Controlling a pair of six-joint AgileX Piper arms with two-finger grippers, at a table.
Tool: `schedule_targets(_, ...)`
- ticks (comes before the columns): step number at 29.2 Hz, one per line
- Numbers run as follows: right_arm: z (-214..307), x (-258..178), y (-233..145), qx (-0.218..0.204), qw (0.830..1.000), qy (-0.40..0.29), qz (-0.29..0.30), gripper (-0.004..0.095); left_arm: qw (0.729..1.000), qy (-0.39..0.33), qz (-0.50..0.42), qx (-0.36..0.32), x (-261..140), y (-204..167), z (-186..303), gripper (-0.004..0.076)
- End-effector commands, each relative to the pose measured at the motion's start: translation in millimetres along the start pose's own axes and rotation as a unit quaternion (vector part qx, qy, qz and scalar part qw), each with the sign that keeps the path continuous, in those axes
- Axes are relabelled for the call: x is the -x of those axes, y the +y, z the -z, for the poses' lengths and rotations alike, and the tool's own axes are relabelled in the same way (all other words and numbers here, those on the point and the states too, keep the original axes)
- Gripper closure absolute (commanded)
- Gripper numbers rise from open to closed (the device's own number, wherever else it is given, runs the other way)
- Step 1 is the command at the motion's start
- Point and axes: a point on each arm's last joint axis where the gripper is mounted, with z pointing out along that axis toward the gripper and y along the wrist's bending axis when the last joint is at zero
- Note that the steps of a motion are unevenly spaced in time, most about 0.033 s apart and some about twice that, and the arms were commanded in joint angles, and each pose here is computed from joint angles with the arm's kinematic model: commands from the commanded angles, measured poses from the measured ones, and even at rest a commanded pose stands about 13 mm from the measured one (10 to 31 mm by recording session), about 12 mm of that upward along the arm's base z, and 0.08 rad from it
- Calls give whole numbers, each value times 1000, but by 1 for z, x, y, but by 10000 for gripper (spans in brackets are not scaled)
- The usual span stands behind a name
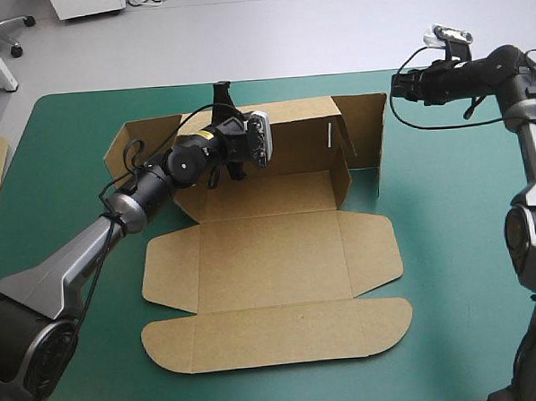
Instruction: Fold the box
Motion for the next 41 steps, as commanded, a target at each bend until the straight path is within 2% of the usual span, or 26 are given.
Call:
schedule_targets(1, 10, 21, 18, 26, 999, -38, 10, 509, 999, -14, 10, 38, 13, 19, 16, 738)
schedule_targets(5, -5, 21, 28, 45, 998, -28, 19, 509, 999, -8, -21, 48, 12, 21, 16, 738)
schedule_targets(9, -5, 18, 37, 86, 996, -10, 15, 509, 999, -7, -18, 50, 12, 21, 16, 738)
schedule_targets(14, -3, 12, 42, 111, 993, 22, 24, 509, 999, -8, -18, 42, 11, 18, 13, 738)
schedule_targets(19, 0, 5, 51, 161, 985, 60, 24, 513, 999, -7, -16, 42, 11, 17, 12, 738)
schedule_targets(24, 14, 5, 60, 176, 981, 71, 45, 564, 999, -6, -16, 42, 10, 17, 12, 738)
schedule_targets(31, 41, 11, 76, 185, 979, 44, 78, 565, 999, -6, -14, 42, 10, 18, 12, 738)
schedule_targets(34, 45, 2, 79, 197, 976, 48, 81, 568, 999, -6, -9, 42, 10, 18, 12, 738)
schedule_targets(41, 40, -29, 71, 187, 979, 39, 74, 573, 999, -7, -7, 41, 10, 17, 12, 738)
